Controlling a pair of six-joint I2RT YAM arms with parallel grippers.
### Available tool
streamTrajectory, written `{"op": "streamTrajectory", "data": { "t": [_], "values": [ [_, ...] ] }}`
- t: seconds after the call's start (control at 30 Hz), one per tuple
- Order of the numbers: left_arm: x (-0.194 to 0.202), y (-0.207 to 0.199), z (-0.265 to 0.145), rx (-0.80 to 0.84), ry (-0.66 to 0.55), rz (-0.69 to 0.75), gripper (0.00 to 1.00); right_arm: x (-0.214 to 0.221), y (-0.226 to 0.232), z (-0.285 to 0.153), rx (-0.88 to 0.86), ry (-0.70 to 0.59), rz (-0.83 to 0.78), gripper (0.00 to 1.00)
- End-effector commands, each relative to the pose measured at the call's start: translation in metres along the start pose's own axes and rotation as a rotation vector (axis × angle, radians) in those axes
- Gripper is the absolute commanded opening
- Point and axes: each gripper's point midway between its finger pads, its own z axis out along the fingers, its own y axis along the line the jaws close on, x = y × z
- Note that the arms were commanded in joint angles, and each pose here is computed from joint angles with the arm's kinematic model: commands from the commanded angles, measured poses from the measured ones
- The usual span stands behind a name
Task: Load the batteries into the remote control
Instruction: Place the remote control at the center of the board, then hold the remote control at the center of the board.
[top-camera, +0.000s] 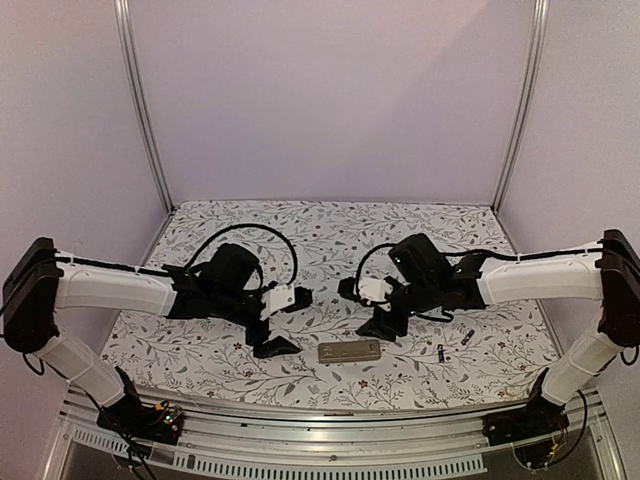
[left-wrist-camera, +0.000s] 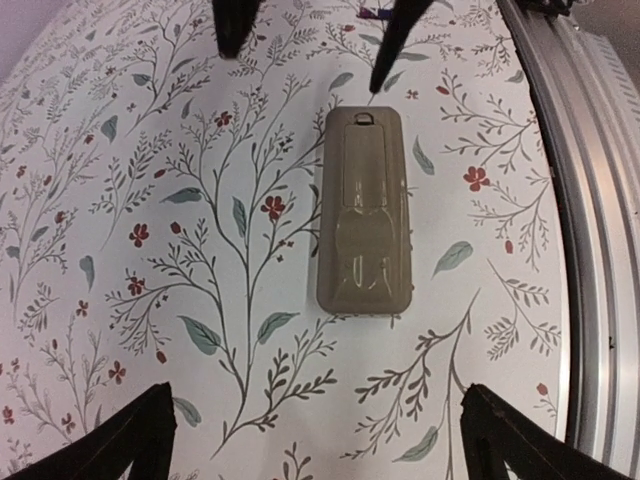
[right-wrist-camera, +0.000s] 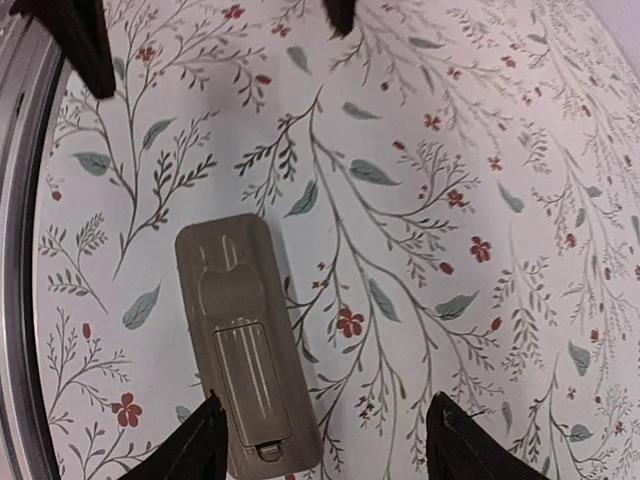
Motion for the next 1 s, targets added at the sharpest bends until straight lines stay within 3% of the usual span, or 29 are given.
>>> {"op": "streamTrajectory", "data": {
  "t": [0.0, 0.17, 0.4, 0.57, 0.97],
  "values": [
    [0.005, -0.007, 0.020, 0.053, 0.024, 0.010, 1.00, -0.053, -0.052, -0.063, 0.115, -0.296, 0.349, 0.63],
    [0.009, -0.025, 0.043, 0.090, 0.068, 0.038, 0.99, -0.028, -0.067, -0.058, 0.159, -0.208, 0.750, 0.57],
    [0.008, -0.033, 0.057, 0.093, 0.047, 0.048, 0.94, 0.021, -0.039, -0.034, 0.103, -0.020, 1.189, 0.44],
    [0.015, -0.032, 0.069, 0.091, 0.069, 0.022, 0.86, 0.028, -0.018, -0.027, 0.083, 0.040, 1.278, 0.36],
    [0.015, -0.028, 0.079, 0.049, 0.054, 0.023, 0.81, 0.035, 0.013, -0.005, -0.003, 0.178, 1.335, 0.23]
  ]
}}
